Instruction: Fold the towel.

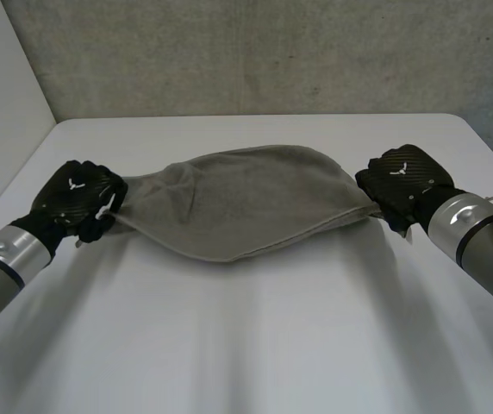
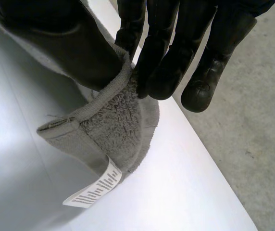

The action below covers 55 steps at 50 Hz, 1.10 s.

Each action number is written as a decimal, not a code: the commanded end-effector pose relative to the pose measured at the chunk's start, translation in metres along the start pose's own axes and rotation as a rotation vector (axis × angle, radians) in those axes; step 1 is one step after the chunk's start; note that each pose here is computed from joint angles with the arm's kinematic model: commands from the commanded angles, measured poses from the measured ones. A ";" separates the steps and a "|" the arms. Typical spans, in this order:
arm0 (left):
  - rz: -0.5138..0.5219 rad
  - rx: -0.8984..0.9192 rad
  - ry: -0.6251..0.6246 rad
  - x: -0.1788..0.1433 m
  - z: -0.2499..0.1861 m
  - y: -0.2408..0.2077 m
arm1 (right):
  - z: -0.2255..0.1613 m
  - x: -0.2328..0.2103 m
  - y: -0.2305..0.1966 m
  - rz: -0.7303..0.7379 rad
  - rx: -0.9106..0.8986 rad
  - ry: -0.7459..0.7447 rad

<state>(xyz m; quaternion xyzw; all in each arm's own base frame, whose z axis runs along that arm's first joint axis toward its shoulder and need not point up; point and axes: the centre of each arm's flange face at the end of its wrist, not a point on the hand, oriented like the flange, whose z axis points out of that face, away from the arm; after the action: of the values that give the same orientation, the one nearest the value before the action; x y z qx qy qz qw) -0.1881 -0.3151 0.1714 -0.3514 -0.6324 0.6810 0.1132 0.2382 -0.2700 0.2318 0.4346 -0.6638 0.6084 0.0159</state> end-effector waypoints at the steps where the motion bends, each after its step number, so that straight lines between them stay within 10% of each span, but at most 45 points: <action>1: 0.021 0.016 -0.001 0.023 0.014 0.014 | -0.001 0.003 0.012 0.051 -0.016 0.030; 38: -0.035 -0.085 0.030 0.031 0.012 0.029 | -0.001 0.015 0.016 0.130 -0.038 0.134; 55: 0.082 0.290 -0.144 -0.032 -0.047 -0.149 | -0.091 0.091 -0.098 0.039 0.255 0.323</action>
<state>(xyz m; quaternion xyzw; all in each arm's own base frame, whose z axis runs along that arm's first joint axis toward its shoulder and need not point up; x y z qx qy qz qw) -0.1842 -0.2988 0.2607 -0.3281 -0.5628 0.7561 0.0620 0.2024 -0.2589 0.3301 0.3108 -0.5993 0.7360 0.0507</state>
